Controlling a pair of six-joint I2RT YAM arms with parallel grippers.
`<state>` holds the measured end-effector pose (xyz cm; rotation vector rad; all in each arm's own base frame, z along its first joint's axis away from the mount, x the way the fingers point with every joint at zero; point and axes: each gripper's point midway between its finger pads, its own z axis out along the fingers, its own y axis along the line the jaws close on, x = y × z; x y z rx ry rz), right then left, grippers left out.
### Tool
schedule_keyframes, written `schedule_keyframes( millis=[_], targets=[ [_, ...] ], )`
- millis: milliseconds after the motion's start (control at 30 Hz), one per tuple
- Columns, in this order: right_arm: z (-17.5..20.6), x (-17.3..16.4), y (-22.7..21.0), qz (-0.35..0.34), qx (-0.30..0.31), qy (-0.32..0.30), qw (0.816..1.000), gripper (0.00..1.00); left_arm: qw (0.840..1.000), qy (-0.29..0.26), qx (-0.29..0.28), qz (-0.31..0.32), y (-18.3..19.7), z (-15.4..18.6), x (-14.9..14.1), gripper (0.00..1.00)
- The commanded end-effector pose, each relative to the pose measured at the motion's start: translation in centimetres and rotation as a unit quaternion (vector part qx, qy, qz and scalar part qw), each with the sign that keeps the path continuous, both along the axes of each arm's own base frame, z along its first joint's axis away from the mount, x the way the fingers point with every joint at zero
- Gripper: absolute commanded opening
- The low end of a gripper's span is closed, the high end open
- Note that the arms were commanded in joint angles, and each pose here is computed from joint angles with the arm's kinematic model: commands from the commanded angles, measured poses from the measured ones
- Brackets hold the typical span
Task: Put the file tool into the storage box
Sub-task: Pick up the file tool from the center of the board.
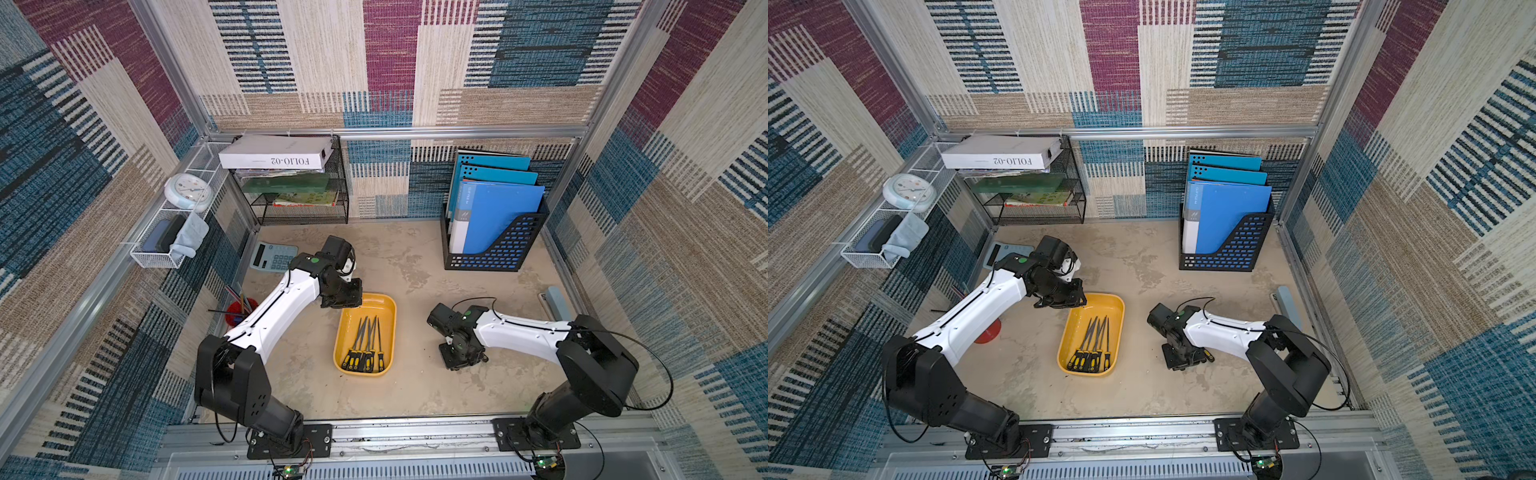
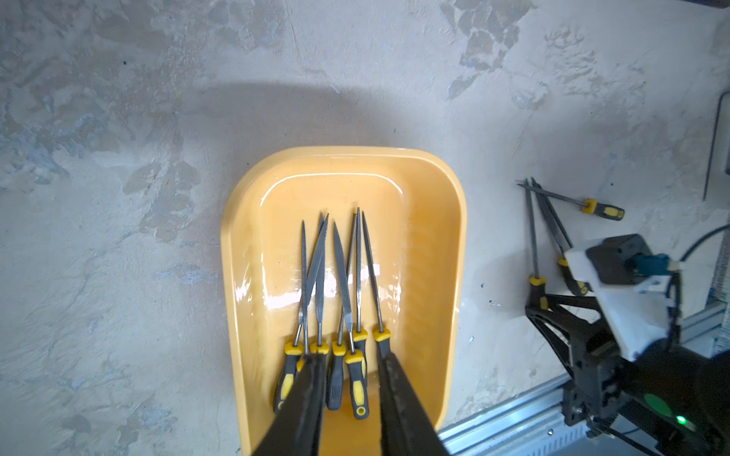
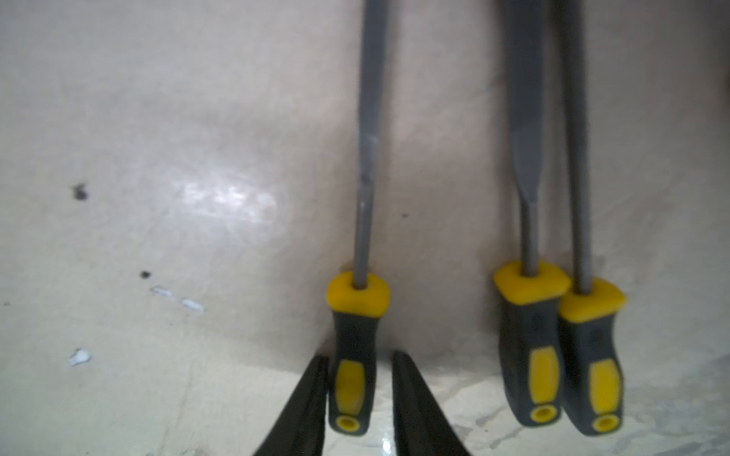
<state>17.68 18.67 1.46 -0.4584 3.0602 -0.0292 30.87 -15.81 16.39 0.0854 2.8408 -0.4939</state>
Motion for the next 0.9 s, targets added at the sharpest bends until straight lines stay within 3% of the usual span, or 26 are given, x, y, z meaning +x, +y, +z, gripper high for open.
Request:
schedule_keyframes(
  millis=[0, 267, 367, 500, 567, 867],
  targets=[
    [-0.2, 0.3, 1.8, 0.022, 0.017, -0.009, 1.000, 0.28, 1.000, 0.004, -0.016, 0.005, -0.2, 1.2, -0.7, 0.30],
    [2.1, -0.5, 4.3, 0.033, 0.054, -0.024, 0.998, 0.14, 0.997, 0.011, -0.079, 0.010, -1.7, 3.0, -1.8, 0.33],
    [4.7, -0.6, 5.6, 0.022, 0.105, -0.042, 0.993, 0.13, 0.991, 0.023, -0.132, 0.018, -3.0, 3.3, -2.3, 0.41],
    [8.4, -1.4, 8.0, 0.023, 0.208, -0.050, 0.977, 0.12, 0.972, 0.054, -0.228, 0.038, -5.6, 3.6, -3.0, 0.51],
    [9.4, -1.8, 8.9, 0.021, 0.236, -0.050, 0.970, 0.12, 0.966, 0.062, -0.246, 0.049, -6.3, 3.5, -3.2, 0.54],
    [11.3, -2.6, 12.1, 0.025, 0.287, -0.043, 0.957, 0.12, 0.964, 0.068, -0.251, 0.062, -8.6, 2.2, -3.6, 0.60]
  ],
)
